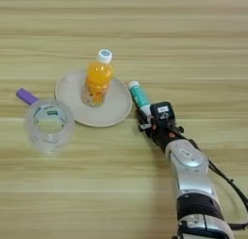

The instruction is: Move the objects on the table

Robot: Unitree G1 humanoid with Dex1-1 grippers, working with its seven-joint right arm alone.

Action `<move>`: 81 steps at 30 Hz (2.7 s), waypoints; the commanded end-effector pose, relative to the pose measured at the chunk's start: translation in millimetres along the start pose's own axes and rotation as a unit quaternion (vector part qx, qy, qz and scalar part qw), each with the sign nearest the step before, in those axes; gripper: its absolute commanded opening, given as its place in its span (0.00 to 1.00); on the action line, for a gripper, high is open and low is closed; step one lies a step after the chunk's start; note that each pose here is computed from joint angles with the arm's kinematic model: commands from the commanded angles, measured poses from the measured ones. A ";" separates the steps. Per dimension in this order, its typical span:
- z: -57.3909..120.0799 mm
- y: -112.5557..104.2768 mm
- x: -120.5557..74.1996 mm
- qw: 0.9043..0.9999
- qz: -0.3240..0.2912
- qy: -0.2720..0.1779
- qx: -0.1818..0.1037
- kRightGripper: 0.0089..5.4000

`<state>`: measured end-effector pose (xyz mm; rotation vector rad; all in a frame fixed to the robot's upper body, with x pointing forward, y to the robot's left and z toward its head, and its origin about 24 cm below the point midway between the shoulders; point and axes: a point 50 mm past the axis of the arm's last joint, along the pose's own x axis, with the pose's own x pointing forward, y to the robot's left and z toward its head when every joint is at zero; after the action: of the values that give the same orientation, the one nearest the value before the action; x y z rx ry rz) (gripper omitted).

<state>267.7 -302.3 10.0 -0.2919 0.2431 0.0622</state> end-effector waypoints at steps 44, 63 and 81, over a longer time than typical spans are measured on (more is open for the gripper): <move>79.8 14.8 -3.2 0.988 0.068 -0.111 -0.077 0.32; 68.9 16.9 -1.5 0.992 0.078 -0.072 -0.074 0.32; 65.2 15.1 -0.6 0.992 0.080 -0.052 -0.078 0.32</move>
<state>268.7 -262.4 41.4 -0.3662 0.2283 0.2787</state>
